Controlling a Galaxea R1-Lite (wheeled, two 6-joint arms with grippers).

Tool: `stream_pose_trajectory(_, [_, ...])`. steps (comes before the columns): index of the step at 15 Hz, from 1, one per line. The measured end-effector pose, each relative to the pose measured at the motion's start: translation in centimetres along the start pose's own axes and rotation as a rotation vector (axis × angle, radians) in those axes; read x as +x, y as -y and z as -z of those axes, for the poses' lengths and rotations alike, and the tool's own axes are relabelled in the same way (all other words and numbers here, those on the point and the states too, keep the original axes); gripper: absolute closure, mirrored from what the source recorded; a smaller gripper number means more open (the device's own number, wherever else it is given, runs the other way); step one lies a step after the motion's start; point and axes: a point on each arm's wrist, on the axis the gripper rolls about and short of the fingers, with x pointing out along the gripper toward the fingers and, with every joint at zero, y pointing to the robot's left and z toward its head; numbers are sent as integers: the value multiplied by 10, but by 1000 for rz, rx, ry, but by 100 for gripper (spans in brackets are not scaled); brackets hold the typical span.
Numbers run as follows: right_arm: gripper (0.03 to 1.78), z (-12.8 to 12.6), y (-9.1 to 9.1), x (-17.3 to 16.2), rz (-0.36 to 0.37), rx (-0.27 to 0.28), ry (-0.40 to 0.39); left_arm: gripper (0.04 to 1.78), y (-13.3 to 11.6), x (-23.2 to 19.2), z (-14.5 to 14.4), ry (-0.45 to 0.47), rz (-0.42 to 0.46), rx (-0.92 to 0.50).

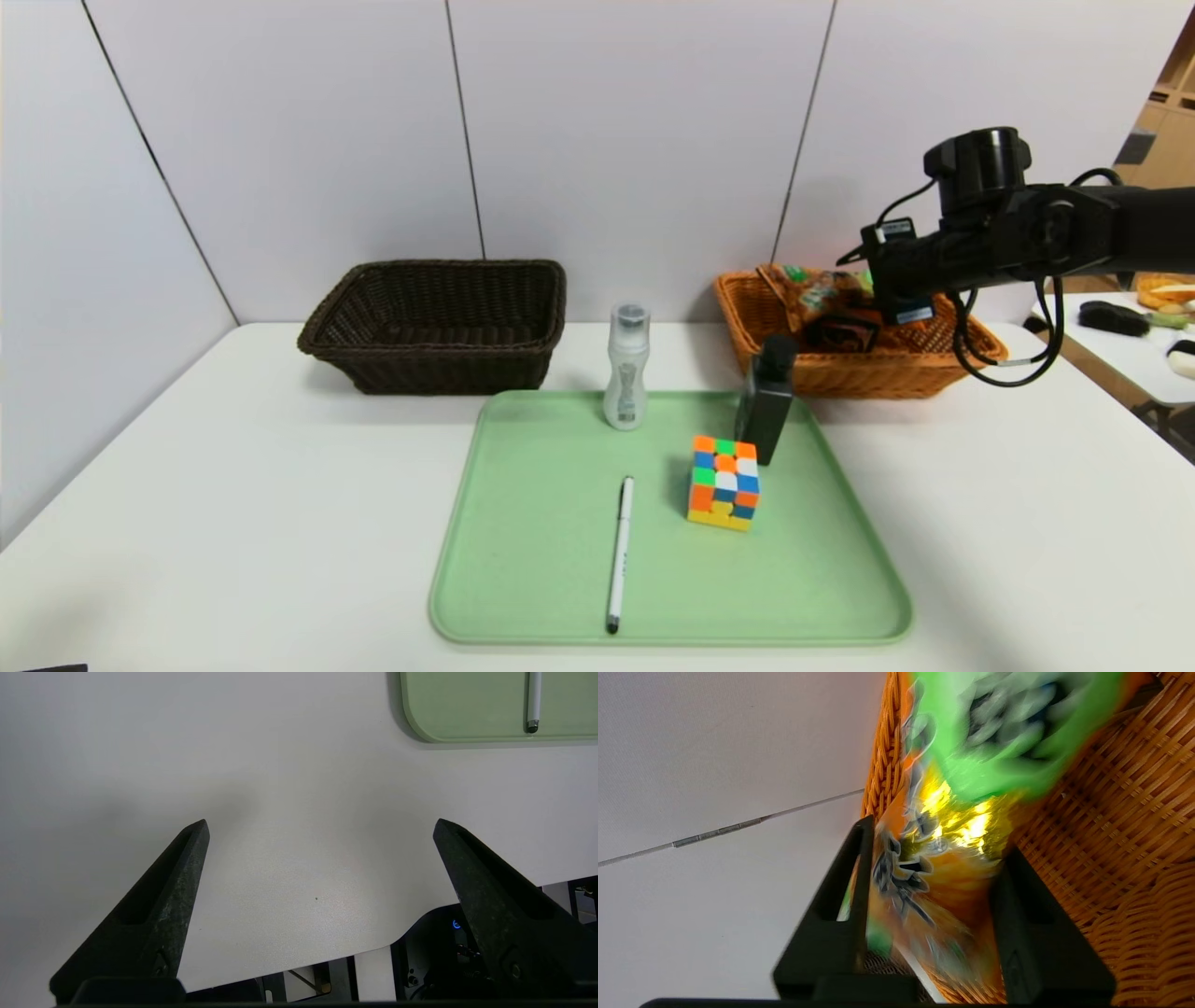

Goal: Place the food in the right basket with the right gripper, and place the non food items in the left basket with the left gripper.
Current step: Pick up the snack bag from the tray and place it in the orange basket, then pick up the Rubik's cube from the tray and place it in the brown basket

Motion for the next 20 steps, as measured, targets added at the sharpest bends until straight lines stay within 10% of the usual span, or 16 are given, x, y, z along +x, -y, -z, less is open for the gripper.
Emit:
stream_pose_trajectory(9, [38, 1, -28, -45, -96, 28, -2, 13, 1, -1, -3, 18, 5, 6])
stream_pose_trajectory(15, [23, 21, -43, -138, 24, -110, -145, 13, 4, -6, -13, 46, 14, 9])
stream_pose_trajectory(20, [17, 35, -31, -221, 27, -348, -327, 13, 11, -13, -33, 58, 16, 4])
